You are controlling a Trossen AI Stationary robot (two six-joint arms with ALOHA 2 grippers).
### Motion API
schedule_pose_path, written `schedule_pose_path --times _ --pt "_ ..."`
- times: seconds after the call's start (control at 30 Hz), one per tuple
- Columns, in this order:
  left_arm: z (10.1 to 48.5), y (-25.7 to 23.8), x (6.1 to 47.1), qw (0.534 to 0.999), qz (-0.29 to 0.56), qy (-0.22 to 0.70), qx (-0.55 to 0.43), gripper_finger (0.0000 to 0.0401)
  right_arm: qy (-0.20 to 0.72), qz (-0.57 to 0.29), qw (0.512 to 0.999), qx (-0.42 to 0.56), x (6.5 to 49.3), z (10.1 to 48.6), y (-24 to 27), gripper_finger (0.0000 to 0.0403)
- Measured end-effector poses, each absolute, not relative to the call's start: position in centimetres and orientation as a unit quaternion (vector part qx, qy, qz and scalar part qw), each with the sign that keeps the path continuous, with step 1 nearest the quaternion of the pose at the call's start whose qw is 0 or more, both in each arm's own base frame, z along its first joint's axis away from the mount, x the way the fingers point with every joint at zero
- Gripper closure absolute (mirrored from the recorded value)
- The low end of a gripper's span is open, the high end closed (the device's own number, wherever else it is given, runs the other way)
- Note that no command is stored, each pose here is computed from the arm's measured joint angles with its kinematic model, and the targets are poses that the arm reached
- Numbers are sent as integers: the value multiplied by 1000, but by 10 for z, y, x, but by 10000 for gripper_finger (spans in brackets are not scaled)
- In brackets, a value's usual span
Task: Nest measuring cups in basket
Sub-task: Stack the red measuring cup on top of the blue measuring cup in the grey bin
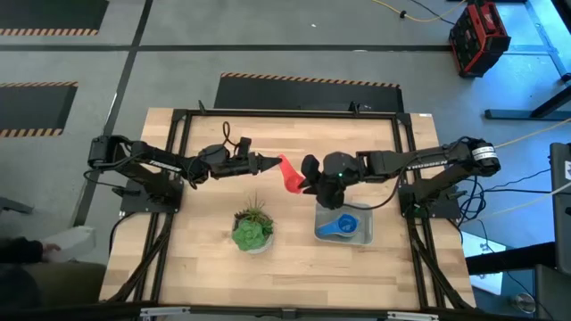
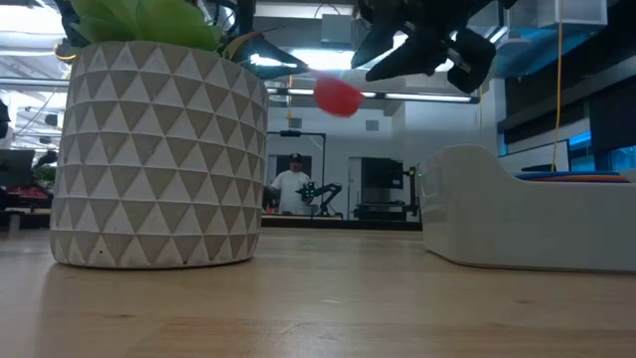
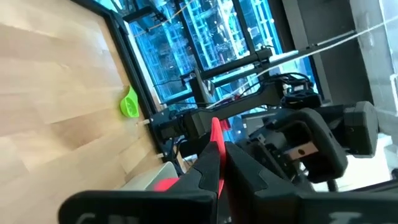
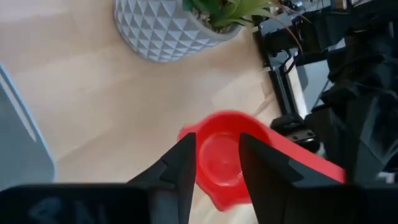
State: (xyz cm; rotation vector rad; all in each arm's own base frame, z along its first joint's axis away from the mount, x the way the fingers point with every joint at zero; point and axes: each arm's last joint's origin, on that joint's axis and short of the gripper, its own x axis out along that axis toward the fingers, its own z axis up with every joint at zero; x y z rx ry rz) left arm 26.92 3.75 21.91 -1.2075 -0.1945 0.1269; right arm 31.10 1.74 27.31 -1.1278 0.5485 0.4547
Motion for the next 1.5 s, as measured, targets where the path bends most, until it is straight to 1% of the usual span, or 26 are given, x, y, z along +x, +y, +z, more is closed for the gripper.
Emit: schedule_pose_path --times 0.1,0.3,0.43,0.6,0.77,0.87,1.0,1.1,1.3,1.5 --pt "219 38 269 823 62 -92 -557 398 261 211 801 -495 310 273 21 277" --pt "217 38 269 837 83 -91 -534 399 261 229 803 -485 294 284 34 276" --pt "217 39 269 850 101 -96 -508 399 265 212 838 -428 279 297 38 276" --pt "217 41 268 868 124 -102 -470 399 283 173 888 -318 253 316 35 276" --pt "217 39 268 888 149 -107 -423 399 315 99 924 -193 231 327 28 276" --pt "218 34 269 902 165 -106 -384 399 340 19 931 -130 223 328 22 276" --pt "218 25 269 919 174 -101 -340 399 355 -126 926 -25 218 326 11 276" --pt "220 18 269 928 172 -105 -313 399 354 -196 914 33 217 323 1 276" --pt "232 5 268 939 157 -151 -267 399 323 -237 908 124 224 323 -12 276" --pt "244 -1 264 938 150 -206 -235 399 277 -221 918 181 242 323 -15 276"
